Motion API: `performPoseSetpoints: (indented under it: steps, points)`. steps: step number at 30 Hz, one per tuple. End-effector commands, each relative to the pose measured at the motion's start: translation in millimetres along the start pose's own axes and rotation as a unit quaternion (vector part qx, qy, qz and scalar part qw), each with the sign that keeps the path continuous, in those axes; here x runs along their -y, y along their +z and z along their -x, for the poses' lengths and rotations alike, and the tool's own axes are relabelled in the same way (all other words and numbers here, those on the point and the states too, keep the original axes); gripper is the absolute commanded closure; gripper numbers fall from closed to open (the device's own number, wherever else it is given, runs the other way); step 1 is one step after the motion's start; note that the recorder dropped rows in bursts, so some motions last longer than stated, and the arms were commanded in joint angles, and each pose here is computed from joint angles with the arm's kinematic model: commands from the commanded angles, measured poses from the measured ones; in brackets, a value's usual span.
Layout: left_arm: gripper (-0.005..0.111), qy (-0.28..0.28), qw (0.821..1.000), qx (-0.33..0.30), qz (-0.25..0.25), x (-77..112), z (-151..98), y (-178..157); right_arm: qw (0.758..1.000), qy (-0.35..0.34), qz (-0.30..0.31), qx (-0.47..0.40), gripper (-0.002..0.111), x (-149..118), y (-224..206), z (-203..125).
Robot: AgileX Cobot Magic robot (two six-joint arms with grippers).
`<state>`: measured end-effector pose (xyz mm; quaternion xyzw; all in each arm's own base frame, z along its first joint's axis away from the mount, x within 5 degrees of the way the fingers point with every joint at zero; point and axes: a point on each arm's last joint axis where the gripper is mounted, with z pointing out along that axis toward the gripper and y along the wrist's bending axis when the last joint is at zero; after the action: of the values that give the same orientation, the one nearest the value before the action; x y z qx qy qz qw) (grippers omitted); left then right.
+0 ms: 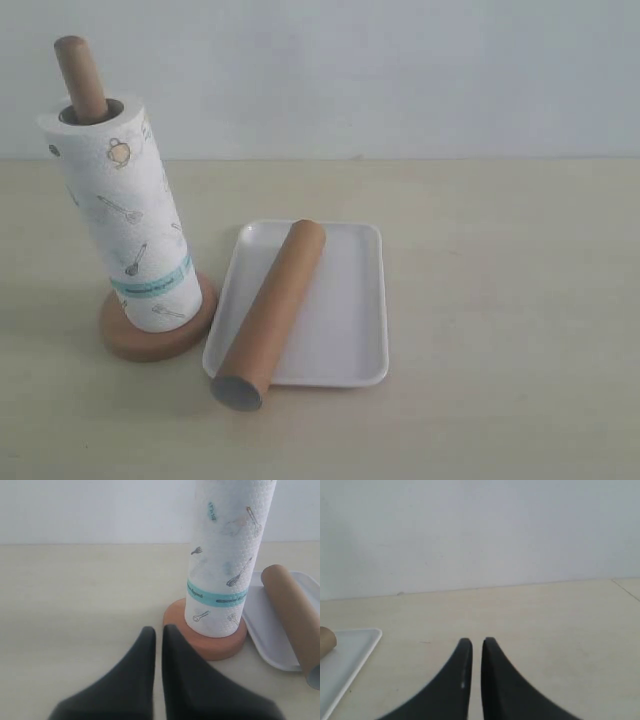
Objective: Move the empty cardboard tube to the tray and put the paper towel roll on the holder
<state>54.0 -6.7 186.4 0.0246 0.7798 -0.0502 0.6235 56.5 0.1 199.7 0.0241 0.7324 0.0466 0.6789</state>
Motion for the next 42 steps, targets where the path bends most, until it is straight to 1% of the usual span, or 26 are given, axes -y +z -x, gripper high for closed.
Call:
performPoseSetpoints:
  steps: [1,6,9,14,18,24,37,42]
  points:
    - [0.103,0.001,1.000,0.001,0.001,-0.1,-1,0,1.000,-0.009,-0.004,-0.021,0.101,1,0,-5]
    - [0.103,0.001,1.000,0.001,0.001,-0.1,-1,0,0.998,-0.048,0.022,-0.028,0.101,-4,0,-6]
    - [0.103,0.001,1.000,0.001,0.001,-0.1,-1,0,0.997,-0.060,0.028,-0.028,0.101,-5,0,-6]
    - [0.103,0.001,1.000,0.001,0.001,-0.1,-1,0,0.997,-0.054,0.027,-0.040,0.101,-4,-1,-9]
    - [0.103,0.001,1.000,0.001,0.001,-0.1,-1,0,0.995,-0.033,0.024,-0.087,0.101,-4,-2,-17]
    - [0.103,0.001,1.000,0.001,0.001,-0.1,-1,0,0.995,-0.051,0.025,-0.087,0.101,-4,-2,-17]
    - [0.103,0.001,1.000,0.001,0.001,-0.1,-1,0,0.994,-0.053,0.022,-0.092,0.101,-3,-2,-18]
    - [0.103,0.001,1.000,0.001,0.001,-0.1,-1,0,0.994,-0.048,-0.008,-0.094,0.101,0,-2,-18]
